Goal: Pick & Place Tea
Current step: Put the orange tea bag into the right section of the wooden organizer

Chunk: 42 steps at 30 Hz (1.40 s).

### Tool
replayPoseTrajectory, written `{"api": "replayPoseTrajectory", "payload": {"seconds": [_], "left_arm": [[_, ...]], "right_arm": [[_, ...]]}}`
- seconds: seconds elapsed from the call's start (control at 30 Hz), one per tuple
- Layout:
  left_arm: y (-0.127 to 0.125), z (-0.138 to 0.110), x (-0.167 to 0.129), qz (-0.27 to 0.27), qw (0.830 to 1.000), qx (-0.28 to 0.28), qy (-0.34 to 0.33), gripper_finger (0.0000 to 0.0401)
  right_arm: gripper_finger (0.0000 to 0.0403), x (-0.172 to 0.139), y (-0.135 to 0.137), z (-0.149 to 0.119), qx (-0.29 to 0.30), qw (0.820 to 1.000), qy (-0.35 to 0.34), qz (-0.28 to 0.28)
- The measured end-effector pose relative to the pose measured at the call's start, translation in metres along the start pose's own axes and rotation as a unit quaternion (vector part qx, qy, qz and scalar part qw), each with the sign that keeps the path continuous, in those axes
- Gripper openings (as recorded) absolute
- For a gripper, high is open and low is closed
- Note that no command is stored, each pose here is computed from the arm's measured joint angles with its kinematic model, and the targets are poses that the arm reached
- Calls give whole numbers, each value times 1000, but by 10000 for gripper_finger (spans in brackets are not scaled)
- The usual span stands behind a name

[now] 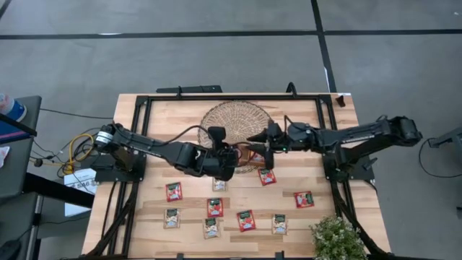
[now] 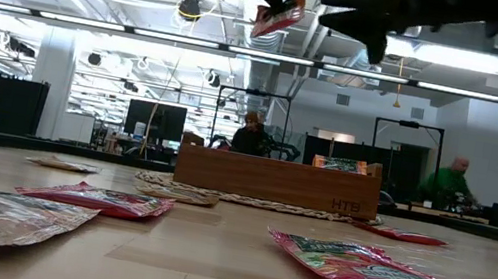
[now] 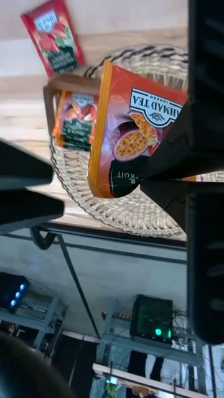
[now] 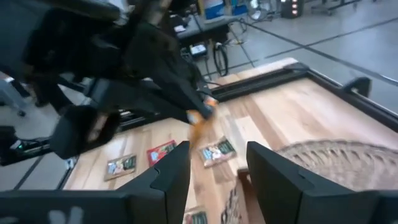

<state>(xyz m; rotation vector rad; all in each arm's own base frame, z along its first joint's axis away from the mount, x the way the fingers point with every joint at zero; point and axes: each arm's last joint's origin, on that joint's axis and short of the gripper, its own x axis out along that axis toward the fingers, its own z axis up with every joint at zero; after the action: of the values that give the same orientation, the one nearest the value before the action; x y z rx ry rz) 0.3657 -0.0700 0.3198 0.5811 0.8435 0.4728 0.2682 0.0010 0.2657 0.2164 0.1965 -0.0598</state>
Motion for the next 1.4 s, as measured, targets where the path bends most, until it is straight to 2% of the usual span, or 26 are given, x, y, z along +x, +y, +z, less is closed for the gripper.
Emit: {"api": "replayPoseTrajectory", "payload": {"seconds": [0.33, 0.5, 0.83, 1.23, 1.4], "left_arm": [[5, -2, 5, 6, 1000, -2, 9, 0], [5, -2, 5, 5, 1000, -2, 9, 0], [5, -2, 5, 4, 1000, -2, 9, 0], [6, 0, 6, -4, 1000, -10, 0, 0], [6, 1, 7, -4, 1000, -14, -2, 0]], "right_arm": [[163, 27, 0, 8, -19, 1000, 14, 3], [163, 29, -3, 12, -22, 1000, 8, -2], [118, 29, -11, 11, -10, 1000, 24, 7], [89, 29, -11, 12, -9, 1000, 21, 7], [60, 29, -11, 12, -9, 1000, 20, 7]]}}
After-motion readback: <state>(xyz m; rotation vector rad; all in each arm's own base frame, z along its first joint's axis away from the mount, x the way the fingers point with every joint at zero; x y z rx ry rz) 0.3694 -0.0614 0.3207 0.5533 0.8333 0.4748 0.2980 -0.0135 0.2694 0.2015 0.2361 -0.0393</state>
